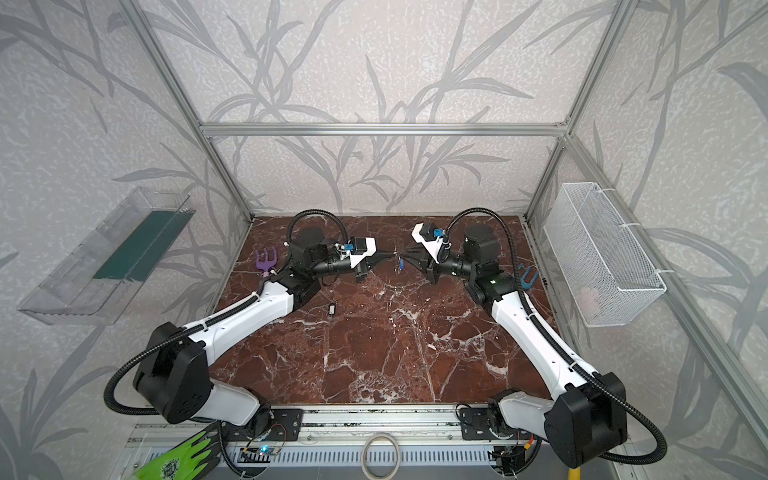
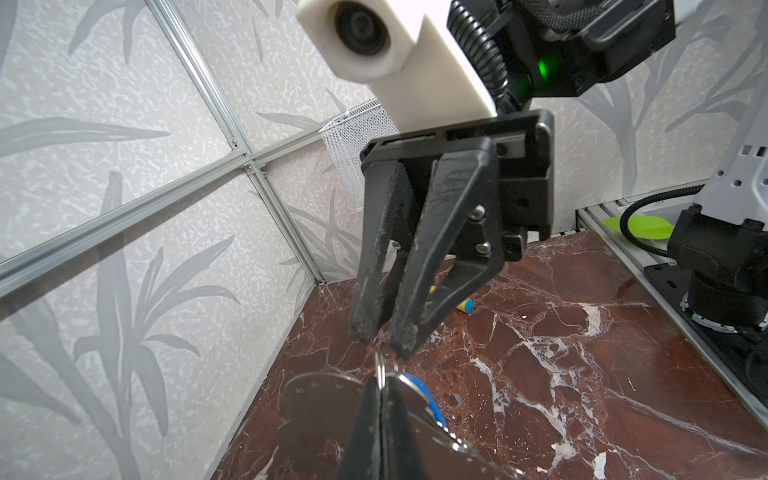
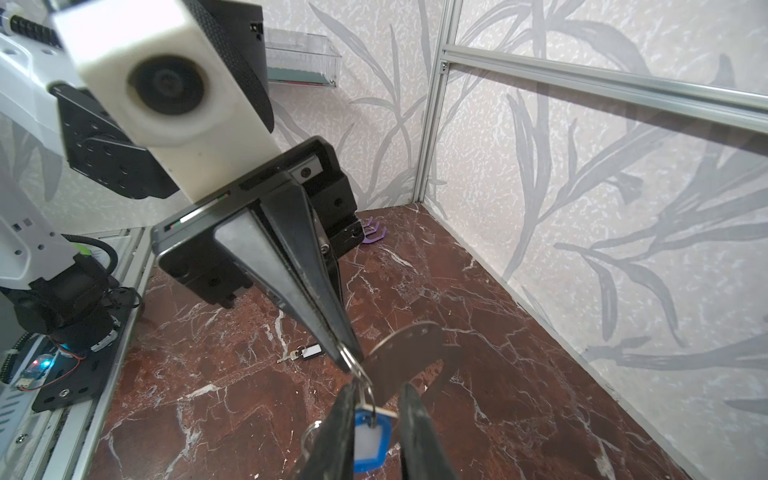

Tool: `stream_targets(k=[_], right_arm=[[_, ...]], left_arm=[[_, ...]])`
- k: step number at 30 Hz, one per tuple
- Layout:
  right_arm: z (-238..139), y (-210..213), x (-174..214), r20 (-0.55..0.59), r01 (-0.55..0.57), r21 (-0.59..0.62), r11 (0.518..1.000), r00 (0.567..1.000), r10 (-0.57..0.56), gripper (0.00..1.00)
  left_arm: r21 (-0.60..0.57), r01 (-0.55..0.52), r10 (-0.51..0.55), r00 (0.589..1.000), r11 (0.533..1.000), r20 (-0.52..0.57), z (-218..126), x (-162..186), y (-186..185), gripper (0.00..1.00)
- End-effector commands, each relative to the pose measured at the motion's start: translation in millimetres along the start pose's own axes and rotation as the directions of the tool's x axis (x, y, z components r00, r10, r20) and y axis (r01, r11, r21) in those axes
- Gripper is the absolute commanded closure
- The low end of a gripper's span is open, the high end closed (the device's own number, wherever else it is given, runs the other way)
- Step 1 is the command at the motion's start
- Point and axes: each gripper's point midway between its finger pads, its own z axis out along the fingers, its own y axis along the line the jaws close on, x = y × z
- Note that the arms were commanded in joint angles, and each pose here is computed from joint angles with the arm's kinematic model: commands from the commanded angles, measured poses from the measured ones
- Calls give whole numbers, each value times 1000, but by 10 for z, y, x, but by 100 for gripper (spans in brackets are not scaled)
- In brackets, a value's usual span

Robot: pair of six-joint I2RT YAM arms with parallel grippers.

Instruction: Put the keys on the keyring

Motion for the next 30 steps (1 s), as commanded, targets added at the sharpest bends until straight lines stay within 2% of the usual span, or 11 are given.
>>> stream_targets(k=[1, 10, 26, 30], right_arm=[[20, 25, -130, 30, 6, -37, 999, 1000, -5, 87], [70, 75, -53, 15, 0, -87, 996, 1000, 1, 100], [47, 105, 117, -17, -74, -198, 977, 997, 72, 100], [72, 107, 155, -36, -95, -216, 972, 995, 90, 94]], left_arm=[[2, -35, 35, 998, 999, 56, -39, -169, 3, 100], [-3, -46, 46, 994, 999, 99, -62, -285, 10, 100], [9, -47, 45, 988, 999, 149, -116, -379, 4, 100], [11, -44, 42, 987, 999, 158, -113, -388, 8, 100]])
